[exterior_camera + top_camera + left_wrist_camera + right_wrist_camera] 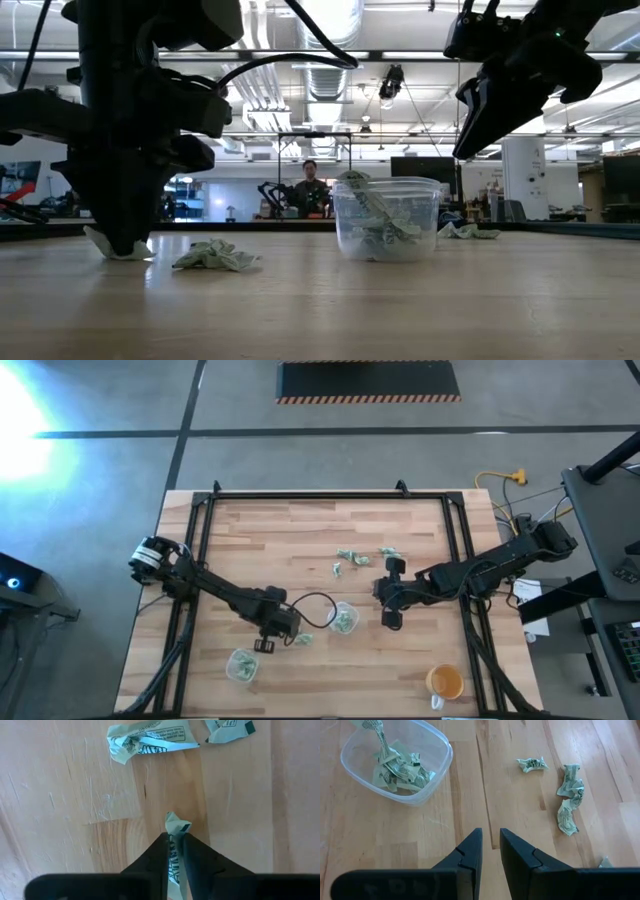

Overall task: Pick and place items into bin
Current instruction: Put the light green packet into the bottom transparent bin

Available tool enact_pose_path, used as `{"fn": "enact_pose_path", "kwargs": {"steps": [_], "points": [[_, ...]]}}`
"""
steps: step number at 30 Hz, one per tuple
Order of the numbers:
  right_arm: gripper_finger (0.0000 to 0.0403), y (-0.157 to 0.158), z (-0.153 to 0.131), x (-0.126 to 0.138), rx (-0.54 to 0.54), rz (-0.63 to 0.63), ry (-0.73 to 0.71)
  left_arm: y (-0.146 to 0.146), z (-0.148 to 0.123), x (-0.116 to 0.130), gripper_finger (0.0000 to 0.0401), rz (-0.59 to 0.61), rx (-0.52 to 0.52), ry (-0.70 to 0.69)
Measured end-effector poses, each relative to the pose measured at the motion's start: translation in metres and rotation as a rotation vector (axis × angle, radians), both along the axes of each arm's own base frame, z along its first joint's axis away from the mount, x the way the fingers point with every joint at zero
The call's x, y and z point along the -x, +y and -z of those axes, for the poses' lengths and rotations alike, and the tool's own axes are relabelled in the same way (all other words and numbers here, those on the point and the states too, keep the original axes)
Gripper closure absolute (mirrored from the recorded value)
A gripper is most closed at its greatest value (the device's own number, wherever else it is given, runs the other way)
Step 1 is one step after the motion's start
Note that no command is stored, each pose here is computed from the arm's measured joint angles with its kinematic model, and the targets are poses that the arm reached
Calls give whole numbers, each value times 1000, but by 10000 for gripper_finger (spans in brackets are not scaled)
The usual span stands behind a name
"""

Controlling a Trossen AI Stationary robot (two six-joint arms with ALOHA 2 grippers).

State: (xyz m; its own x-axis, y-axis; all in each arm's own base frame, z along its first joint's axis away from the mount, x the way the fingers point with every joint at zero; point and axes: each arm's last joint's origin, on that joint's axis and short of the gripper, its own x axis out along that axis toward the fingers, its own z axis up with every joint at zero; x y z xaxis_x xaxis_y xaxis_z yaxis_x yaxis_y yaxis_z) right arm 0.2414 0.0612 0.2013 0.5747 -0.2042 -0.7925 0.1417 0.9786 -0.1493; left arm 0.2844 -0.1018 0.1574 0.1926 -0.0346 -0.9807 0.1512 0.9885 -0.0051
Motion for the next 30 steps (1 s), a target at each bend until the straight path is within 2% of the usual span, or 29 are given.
{"fn": "enact_pose_path", "kwargs": {"steps": [8, 18, 30], "points": [[346, 0, 0, 0, 0, 0, 0, 0, -6, 1, 400, 21, -20, 44], [346, 0, 0, 0, 0, 0, 0, 0, -18, -1, 400, 46, -35, 72], [346, 0, 0, 0, 0, 0, 0, -2, -44, -4, 400, 18, -49, 125]]}}
